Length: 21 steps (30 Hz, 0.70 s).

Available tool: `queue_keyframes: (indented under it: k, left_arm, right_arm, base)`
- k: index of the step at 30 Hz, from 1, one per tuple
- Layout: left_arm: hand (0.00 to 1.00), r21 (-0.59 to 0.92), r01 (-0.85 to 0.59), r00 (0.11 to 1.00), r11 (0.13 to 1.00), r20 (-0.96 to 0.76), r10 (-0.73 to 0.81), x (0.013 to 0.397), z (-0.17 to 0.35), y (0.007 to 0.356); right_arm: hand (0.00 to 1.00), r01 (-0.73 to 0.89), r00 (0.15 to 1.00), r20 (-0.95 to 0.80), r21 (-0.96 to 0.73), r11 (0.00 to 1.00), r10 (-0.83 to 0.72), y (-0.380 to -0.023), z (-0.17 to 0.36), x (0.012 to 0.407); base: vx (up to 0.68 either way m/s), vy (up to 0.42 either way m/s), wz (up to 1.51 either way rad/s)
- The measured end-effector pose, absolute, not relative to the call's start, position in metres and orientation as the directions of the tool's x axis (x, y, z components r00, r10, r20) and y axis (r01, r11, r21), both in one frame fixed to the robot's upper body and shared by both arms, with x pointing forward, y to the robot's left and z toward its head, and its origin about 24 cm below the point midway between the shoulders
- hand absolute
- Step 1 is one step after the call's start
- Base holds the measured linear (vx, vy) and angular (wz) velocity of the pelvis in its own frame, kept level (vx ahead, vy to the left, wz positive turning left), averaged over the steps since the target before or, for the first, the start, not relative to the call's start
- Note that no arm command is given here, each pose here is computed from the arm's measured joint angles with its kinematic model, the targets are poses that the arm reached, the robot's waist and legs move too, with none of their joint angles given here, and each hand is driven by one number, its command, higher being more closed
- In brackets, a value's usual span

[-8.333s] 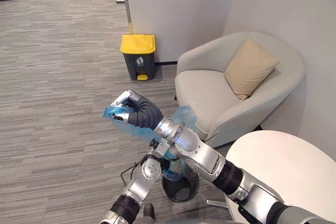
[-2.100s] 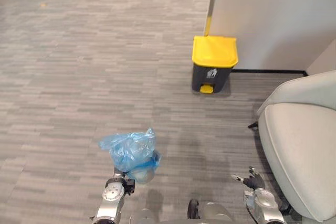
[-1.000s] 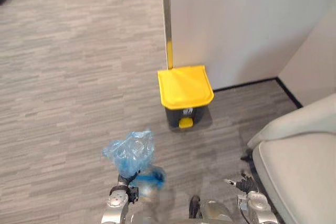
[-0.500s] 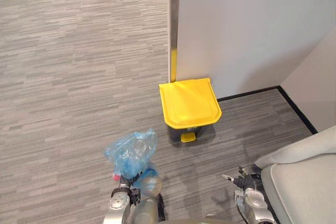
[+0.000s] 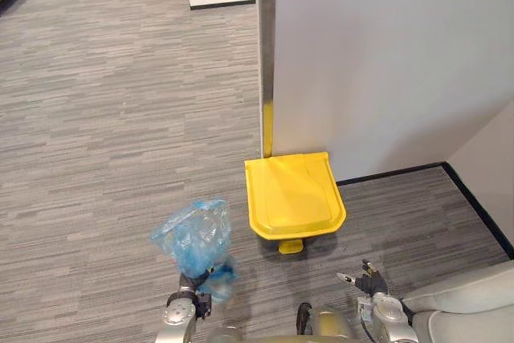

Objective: Gather rubbish on tea table into small bin, then transfer packed bag to large trash can.

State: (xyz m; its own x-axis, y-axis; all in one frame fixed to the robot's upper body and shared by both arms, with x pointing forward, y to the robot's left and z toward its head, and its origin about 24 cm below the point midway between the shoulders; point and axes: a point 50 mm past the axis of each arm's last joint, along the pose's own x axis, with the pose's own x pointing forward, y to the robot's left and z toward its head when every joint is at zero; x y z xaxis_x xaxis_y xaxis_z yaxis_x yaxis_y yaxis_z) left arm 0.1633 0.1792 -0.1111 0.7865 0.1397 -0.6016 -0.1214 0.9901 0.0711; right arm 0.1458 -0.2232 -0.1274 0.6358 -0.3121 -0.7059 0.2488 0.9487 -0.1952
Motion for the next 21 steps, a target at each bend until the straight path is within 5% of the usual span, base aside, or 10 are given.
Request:
queue_keyframes:
  k: [21]
  left_arm:
    - [1.0,0.136,-0.104,0.76,0.985,-0.628,0.167,0.158,-0.115,0.2]
  right_arm:
    - [0.0,0.319,0.568,-0.759,-0.152,0.935,-0.317,-0.218,-0.139,0.126]
  base:
    - [0.02,0.054,0.0]
